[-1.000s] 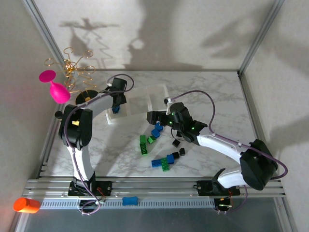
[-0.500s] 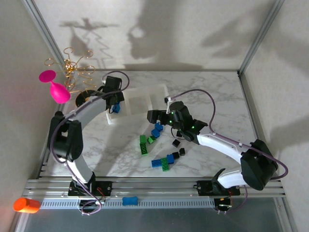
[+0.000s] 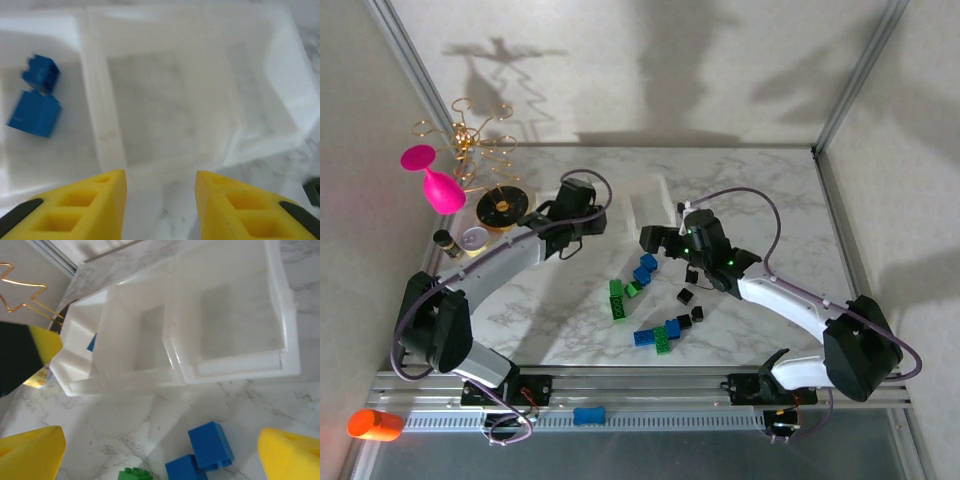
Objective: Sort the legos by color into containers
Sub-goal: Pick up the lego from the center of the table.
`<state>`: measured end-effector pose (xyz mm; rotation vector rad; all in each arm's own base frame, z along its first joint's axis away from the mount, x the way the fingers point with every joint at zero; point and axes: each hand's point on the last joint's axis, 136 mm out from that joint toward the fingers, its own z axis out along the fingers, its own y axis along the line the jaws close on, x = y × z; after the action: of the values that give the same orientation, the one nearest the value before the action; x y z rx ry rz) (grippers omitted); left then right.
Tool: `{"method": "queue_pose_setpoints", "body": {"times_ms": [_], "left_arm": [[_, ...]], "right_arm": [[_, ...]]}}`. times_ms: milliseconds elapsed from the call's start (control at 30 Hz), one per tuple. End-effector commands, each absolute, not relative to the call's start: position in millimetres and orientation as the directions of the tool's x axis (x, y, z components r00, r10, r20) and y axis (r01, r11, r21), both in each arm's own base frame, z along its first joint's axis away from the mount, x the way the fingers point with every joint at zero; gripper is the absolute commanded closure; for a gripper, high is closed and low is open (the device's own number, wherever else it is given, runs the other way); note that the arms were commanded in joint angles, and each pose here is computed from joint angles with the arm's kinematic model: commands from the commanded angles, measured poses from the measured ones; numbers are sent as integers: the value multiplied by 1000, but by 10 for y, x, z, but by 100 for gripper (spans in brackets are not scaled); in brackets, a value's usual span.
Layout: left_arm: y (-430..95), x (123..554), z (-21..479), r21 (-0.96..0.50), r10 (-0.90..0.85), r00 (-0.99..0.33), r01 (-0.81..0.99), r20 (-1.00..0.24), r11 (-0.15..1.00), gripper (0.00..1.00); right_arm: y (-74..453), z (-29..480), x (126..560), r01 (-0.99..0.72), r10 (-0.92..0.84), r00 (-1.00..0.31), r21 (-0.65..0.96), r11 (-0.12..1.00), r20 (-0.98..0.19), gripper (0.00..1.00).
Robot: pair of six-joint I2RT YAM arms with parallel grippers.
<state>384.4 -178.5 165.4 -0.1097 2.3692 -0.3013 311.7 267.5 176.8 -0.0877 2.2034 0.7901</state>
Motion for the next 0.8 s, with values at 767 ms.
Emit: {"method": "queue_pose_setpoints", "body": {"times_ms": [767], "left_arm": [[-2988,3381,745,-372,-173,-878,6,-447,928,42]], "right_arm": [[2081,1243,3071,-85,294,-753,530,844,-588,1]]}}
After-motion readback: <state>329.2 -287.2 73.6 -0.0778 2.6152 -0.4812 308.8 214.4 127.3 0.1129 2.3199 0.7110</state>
